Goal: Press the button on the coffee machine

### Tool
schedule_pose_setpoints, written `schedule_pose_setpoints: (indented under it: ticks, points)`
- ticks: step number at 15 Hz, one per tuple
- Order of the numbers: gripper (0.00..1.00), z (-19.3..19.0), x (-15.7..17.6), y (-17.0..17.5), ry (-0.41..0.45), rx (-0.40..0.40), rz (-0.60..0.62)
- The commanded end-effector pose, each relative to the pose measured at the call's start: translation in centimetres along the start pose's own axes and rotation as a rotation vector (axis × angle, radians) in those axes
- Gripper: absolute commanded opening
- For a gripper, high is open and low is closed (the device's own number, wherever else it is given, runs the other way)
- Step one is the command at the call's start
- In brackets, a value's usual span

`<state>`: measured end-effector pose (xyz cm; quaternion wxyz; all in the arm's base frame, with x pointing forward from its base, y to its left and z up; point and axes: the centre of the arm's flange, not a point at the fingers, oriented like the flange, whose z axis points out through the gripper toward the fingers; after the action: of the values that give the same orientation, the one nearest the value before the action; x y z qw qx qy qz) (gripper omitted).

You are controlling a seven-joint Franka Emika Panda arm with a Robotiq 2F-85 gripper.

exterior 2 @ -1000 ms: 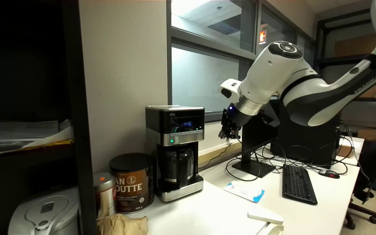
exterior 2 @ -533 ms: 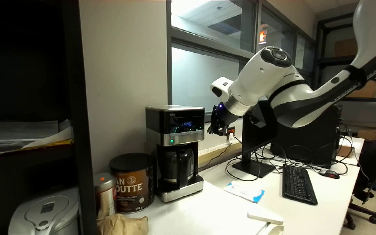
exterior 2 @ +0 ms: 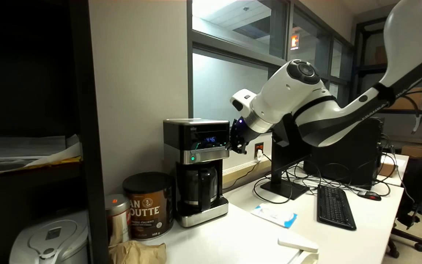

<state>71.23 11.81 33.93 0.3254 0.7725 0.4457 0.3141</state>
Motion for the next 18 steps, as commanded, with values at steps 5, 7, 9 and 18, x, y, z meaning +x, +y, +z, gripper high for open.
schedule_pose_setpoints:
  ticks: [5, 7, 9, 18]
  points:
    - [0.0, 2.3, 0.6, 0.7, 0.033, -0.039, 0.025]
    - [0.0, 2.7, 0.5, 0.9, 0.03, -0.042, 0.029]
    - [0.0, 3.1, 0.5, 1.0, 0.026, -0.044, 0.032]
    - [0.0, 4.0, 0.4, 0.7, 0.019, -0.039, 0.032]
